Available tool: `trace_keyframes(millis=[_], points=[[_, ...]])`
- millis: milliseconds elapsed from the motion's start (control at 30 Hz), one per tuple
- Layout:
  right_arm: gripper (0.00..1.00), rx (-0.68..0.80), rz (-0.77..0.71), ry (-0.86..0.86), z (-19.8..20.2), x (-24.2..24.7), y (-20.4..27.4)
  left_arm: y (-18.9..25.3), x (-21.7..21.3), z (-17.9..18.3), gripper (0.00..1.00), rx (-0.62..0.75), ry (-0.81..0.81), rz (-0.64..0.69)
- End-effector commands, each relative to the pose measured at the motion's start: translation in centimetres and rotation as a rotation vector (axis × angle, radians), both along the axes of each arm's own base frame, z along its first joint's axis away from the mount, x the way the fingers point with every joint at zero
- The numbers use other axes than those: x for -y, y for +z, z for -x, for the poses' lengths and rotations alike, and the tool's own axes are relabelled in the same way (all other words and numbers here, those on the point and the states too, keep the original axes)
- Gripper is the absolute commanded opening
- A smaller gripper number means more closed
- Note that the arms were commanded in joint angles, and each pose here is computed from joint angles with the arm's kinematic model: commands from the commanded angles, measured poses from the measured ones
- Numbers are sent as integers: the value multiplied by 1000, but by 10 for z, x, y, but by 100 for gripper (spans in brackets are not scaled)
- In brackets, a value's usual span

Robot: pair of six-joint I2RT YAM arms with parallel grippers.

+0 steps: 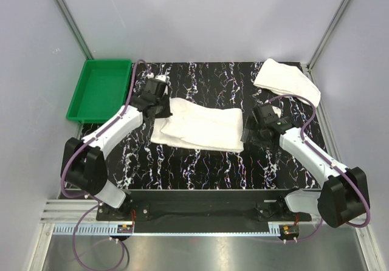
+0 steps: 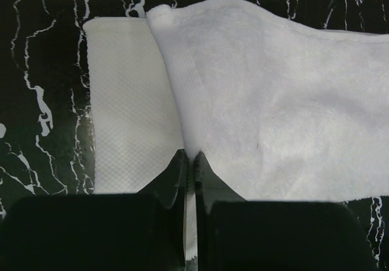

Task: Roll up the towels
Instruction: Fold the towel, then roll the towel

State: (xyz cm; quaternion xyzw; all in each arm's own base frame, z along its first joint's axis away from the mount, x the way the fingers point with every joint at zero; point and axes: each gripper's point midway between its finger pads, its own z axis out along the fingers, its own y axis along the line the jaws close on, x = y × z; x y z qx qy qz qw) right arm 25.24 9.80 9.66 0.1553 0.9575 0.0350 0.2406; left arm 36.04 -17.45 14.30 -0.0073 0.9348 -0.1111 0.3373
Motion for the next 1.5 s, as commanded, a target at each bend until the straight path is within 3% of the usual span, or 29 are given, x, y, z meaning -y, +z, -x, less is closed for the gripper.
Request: trace_keyframes(millis=[0,167,233,300,333,400,467,700,833,967,1067,1267,1333,1467], points=[[100,37,7,8,-5,0,6,30,-22,-20,0,115,40,8],[100,34,8,12,-6,-1,4,9,-56,-26,0,88,112,-18],[100,35,5,10,-7,-1,4,-6,-67,-31,35,59,149,-32],[100,29,8,7,-8,-1,2,-32,-81,-36,58,-4,196,-49],[100,26,8,12,-7,-1,2,-39,-84,-36,83,-32,217,-44],[100,26,-1,19,-6,-3,2,-54,-92,-40,98,-80,247,-48],[100,37,-22,49,-7,-8,4,-53,-93,-40,99,-81,264,-46],[100,130,-298,230,-19,-66,18,-14,-78,-27,99,20,224,-27],[100,101,-326,225,-36,-79,4,-9,-67,-6,99,24,202,-65],[99,67,-343,205,-56,-83,-10,1,-15,26,99,78,60,-95],[99,75,-319,148,-62,-70,-5,3,24,44,99,113,-44,-130],[100,149,-11,-187,-56,27,31,-10,106,65,99,130,-208,-145],[100,190,6,-228,-51,41,50,2,141,71,99,163,-258,-134],[100,254,25,-298,-43,59,74,-16,193,78,99,154,-319,-189]])
